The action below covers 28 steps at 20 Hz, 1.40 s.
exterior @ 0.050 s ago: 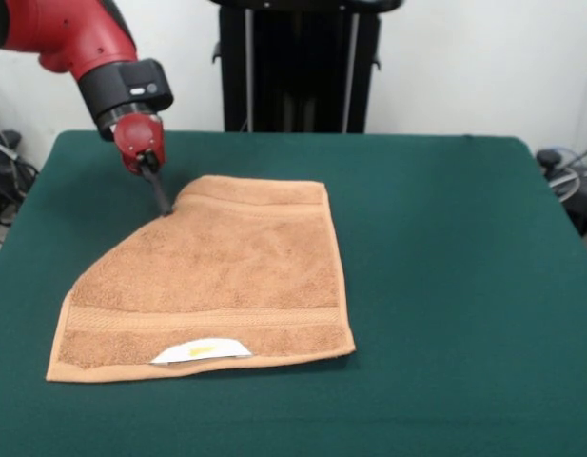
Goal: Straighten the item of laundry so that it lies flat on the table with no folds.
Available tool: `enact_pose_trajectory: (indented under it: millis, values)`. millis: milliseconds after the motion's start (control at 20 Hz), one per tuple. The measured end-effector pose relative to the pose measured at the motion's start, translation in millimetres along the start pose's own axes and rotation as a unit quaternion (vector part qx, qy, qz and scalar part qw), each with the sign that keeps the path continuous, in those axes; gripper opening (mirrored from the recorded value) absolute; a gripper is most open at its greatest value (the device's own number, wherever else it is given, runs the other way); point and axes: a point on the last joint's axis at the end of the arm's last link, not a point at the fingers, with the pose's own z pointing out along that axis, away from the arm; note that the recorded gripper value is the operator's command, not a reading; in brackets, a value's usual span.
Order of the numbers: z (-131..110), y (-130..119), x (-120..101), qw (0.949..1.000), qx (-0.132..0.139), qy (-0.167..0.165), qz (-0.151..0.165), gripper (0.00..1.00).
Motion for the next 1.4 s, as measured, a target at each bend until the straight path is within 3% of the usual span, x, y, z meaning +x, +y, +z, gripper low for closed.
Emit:
enact_pose_trajectory:
  millis: [1000, 1400]
  values:
    - [16.0, -9.2, 0.1, 0.9999, -0.01, 0.005, 0.008, 0.0]
    - [14.8, 15.8, 5.6, 0.9999, -0.012, 0.006, -0.009, 0.0]
